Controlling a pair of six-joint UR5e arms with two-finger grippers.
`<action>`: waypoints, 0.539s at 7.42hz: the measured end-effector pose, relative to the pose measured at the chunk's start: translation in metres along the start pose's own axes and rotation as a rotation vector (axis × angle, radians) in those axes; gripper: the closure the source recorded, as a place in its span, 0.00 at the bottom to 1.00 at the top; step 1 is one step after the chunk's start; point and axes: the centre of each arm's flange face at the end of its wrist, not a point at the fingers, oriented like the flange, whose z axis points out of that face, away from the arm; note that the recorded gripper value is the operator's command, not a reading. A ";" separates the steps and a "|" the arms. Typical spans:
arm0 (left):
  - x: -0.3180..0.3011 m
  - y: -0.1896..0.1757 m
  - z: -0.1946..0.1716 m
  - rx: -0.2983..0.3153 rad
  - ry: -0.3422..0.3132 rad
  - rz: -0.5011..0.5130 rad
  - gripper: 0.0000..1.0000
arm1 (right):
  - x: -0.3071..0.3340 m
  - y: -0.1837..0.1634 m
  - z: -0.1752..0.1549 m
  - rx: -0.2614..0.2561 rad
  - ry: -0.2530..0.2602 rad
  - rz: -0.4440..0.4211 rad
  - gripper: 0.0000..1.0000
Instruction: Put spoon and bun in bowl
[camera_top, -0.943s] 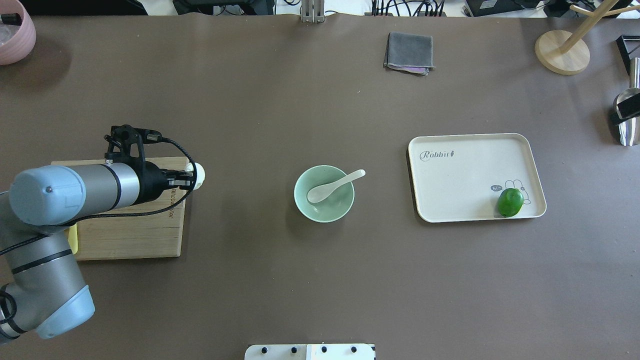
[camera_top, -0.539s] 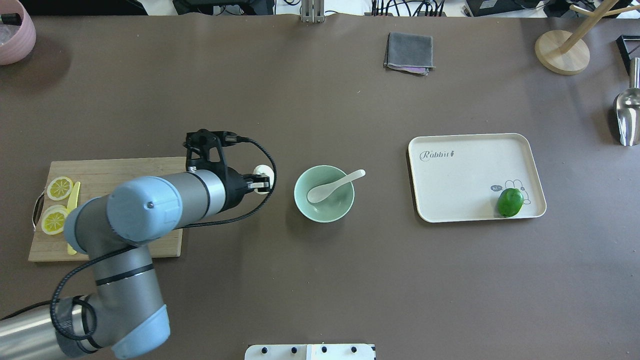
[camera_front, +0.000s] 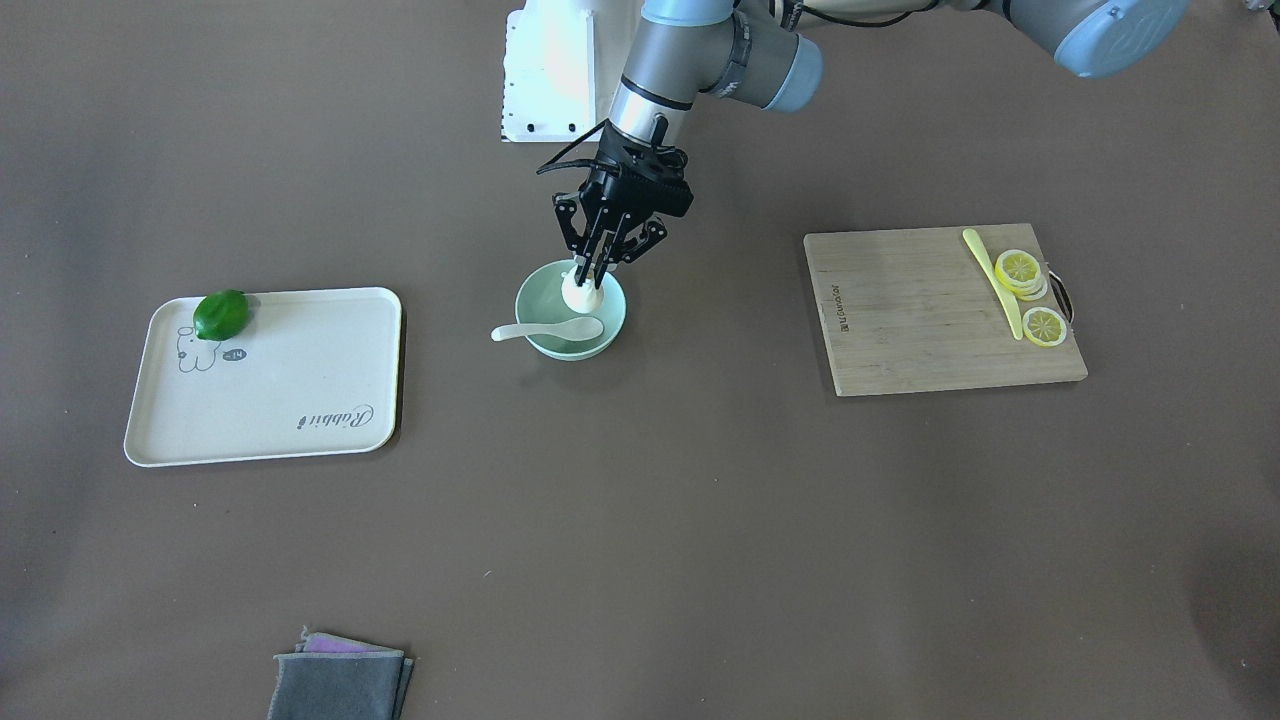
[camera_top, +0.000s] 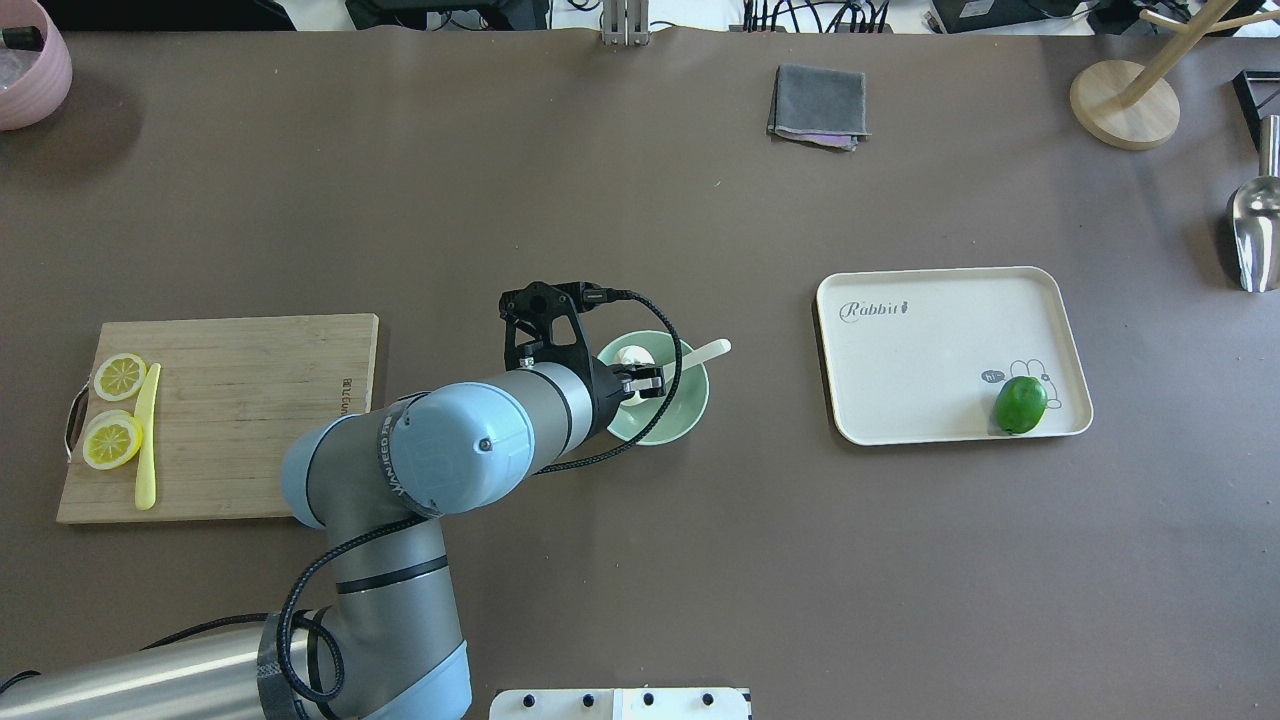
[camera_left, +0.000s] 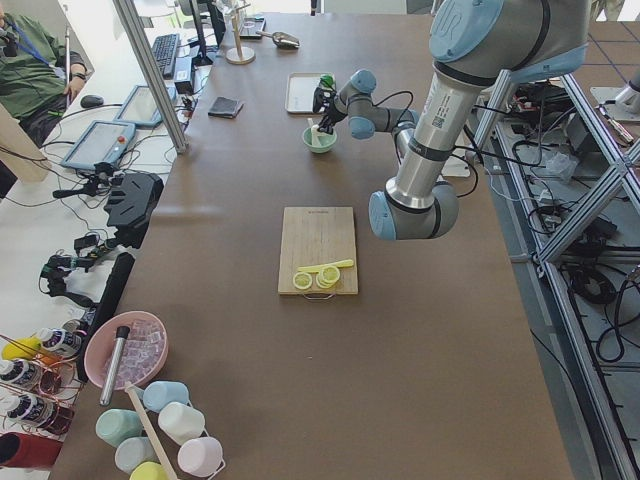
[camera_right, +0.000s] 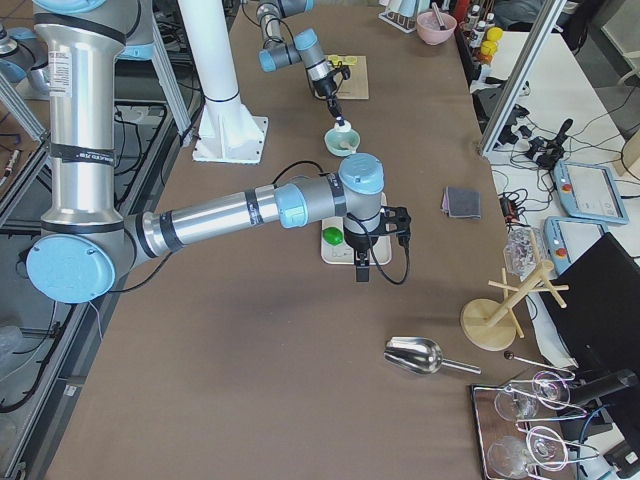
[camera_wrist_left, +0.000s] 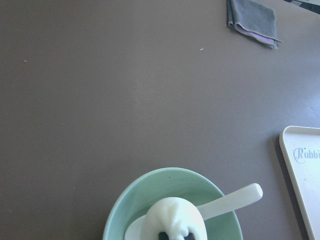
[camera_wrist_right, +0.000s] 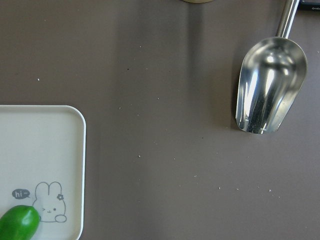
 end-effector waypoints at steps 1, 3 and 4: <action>0.001 0.001 0.000 -0.001 0.001 -0.002 0.02 | 0.001 0.001 0.000 -0.001 0.001 0.001 0.00; 0.003 0.000 -0.007 -0.005 0.014 -0.002 0.02 | 0.003 0.004 0.002 -0.006 0.003 0.007 0.00; -0.004 -0.005 -0.014 -0.014 0.012 0.004 0.02 | 0.008 0.009 0.006 -0.017 0.006 0.017 0.00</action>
